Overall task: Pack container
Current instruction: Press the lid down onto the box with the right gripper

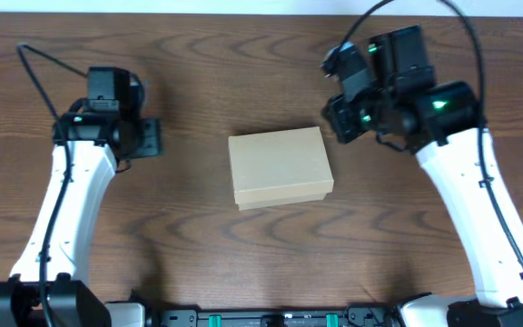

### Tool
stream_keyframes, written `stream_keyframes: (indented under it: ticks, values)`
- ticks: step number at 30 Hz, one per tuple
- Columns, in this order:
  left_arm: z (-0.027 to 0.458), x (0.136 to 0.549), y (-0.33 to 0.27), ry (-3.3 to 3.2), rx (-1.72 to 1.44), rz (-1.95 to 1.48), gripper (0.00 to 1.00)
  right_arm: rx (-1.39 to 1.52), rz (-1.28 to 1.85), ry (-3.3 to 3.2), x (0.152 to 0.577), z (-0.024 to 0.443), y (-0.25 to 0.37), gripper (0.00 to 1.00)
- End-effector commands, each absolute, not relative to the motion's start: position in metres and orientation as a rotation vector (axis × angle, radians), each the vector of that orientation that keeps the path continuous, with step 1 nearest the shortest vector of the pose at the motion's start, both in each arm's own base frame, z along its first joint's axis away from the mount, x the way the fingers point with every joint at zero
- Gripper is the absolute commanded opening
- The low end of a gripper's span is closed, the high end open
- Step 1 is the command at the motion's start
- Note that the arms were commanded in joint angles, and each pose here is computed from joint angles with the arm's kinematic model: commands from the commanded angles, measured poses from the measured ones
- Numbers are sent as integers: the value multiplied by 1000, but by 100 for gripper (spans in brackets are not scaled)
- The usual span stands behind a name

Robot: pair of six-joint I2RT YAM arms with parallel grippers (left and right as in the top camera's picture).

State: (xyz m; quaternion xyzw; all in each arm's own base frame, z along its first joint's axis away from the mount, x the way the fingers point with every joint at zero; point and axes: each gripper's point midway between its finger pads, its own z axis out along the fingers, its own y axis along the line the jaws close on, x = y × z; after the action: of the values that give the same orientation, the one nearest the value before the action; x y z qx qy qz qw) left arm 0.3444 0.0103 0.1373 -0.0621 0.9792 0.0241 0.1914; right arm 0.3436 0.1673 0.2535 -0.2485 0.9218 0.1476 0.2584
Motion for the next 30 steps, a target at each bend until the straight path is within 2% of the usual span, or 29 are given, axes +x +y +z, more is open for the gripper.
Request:
stream_keyframes:
  ticks: [1, 5, 12, 30]
  values:
    - [150, 335, 59, 2685, -383, 358, 63, -625, 363, 2583, 338, 237, 181, 5]
    - [151, 334, 59, 2685, -408, 337, 63, -641, 356, 2671, 326, 213, 205, 1]
    - [150, 334, 54, 2691, -402, 300, 63, -664, 374, 2790, 299, 185, 240, 2]
    - [148, 334, 47, 2703, -408, 237, 63, -413, 162, 3031, 261, 141, 213, 1]
